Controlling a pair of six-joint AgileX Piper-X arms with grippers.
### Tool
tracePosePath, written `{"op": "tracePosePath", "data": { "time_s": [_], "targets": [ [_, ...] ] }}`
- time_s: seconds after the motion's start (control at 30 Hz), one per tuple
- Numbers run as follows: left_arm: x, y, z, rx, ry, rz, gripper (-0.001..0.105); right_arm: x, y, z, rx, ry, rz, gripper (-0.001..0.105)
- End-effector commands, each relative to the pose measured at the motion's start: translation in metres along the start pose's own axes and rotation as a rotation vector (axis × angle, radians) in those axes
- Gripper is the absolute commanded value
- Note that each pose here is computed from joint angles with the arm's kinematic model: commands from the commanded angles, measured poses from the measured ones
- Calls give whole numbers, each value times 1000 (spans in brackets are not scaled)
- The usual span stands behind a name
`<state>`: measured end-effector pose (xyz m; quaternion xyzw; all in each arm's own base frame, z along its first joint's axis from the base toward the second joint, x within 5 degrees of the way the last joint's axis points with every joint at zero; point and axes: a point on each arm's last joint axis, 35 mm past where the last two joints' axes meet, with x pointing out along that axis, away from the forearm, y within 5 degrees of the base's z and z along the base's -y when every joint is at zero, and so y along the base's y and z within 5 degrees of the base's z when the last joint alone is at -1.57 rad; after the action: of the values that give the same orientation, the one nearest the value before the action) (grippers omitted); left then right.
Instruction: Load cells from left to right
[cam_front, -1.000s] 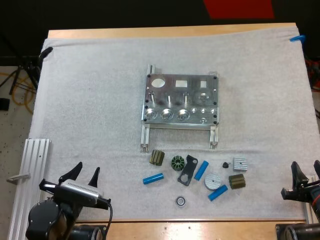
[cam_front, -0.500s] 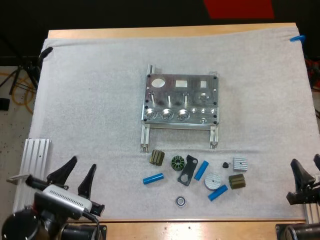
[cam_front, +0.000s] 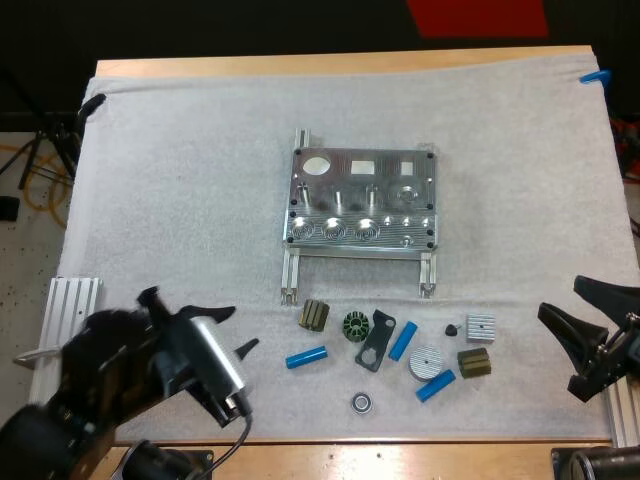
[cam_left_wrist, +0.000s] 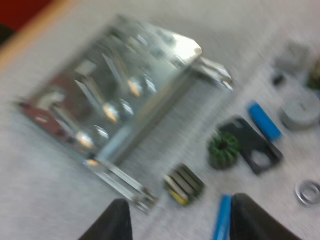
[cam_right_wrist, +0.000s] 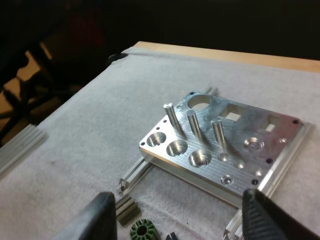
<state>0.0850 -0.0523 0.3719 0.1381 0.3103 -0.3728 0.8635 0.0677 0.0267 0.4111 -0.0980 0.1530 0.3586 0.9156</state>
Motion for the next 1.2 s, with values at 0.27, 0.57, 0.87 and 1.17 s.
{"op": "tracePosePath", "data": {
  "time_s": [0.27,0.57,0.87,1.17],
  "targets": [
    [65,-1,12,115,257,-161,45,27,-2,-1,-168,80,194,54],
    [137,3,7,96,514,-247,45,60,5,-2,-319,192,290,54],
    [189,7,-16,72,638,-274,45,88,15,-9,-367,288,371,54],
    [209,7,-53,150,617,-228,45,91,13,-11,-374,317,329,54]
  ]
}}
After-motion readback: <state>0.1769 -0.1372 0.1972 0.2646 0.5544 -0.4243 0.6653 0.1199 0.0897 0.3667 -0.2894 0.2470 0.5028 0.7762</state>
